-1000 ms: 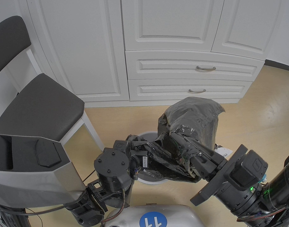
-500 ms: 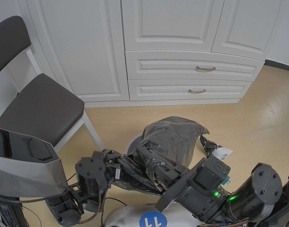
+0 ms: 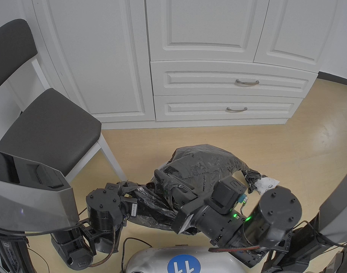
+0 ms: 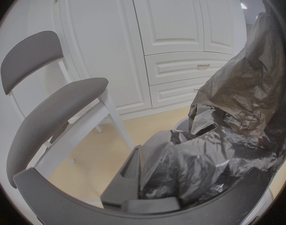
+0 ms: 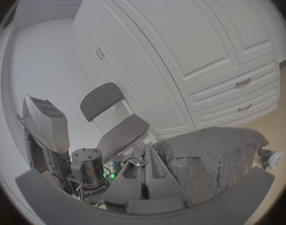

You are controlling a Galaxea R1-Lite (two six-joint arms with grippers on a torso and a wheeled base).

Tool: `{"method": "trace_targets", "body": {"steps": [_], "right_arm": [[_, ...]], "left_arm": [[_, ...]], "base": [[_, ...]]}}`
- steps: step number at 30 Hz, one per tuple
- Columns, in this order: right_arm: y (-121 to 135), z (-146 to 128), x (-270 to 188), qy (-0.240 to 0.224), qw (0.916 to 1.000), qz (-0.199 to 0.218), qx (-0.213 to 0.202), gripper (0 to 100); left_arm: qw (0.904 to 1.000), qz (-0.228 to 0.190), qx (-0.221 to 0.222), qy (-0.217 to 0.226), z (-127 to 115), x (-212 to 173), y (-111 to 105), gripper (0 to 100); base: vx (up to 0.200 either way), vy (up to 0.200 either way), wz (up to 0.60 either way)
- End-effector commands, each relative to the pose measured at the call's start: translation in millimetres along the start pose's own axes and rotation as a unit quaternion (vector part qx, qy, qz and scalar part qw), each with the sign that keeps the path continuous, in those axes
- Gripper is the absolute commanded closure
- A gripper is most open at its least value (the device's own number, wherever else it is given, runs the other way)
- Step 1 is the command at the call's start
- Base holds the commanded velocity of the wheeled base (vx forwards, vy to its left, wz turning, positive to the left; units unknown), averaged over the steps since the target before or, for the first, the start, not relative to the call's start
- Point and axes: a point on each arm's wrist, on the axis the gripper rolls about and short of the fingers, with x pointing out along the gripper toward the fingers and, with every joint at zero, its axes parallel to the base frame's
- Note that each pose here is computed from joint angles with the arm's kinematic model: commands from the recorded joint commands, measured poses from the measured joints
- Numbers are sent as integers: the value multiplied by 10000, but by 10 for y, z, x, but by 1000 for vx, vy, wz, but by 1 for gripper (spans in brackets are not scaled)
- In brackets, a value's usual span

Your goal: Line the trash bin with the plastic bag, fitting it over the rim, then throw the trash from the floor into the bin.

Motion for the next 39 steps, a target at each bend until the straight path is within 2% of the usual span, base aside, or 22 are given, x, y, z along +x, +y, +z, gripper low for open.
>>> {"method": "trace_targets", "body": {"steps": [1, 6, 12, 17, 27, 28, 33, 39], "right_arm": [[-176, -124, 204, -7, 9996, -165, 241, 100], [-325, -327, 430, 36, 9985, -391, 381, 100], [-289, -408, 481, 63, 9968, -334, 721, 100], [-275, -506, 606, -6, 9932, -337, 1118, 100], [-295, -509, 629, -34, 9926, -358, 1157, 100], [-299, -501, 630, -44, 9926, -362, 1158, 0], [-290, -459, 615, -78, 9925, -347, 1168, 0], [-272, -272, 473, -110, 9929, -258, 1156, 0]], "left_arm": [[9999, 48, 43, 109, -94, 115, -37, 100], [9997, -18, -48, 248, -223, 209, -112, 100], [9989, 92, -137, 449, -418, 392, -153, 100], [9984, 265, -181, 471, -410, 450, -48, 100], [9984, 301, -226, 415, -370, 455, -26, 100], [9984, 309, -224, 422, -371, 458, -22, 100], [9983, 316, -226, 424, -372, 460, -18, 100], [9981, 359, -221, 458, -390, 478, 9, 100]], "base": [[0, 0, 0], [0, 0, 0], [0, 0, 0], [0, 0, 0], [0, 0, 0], [0, 0, 0], [0, 0, 0], [0, 0, 0]]}}
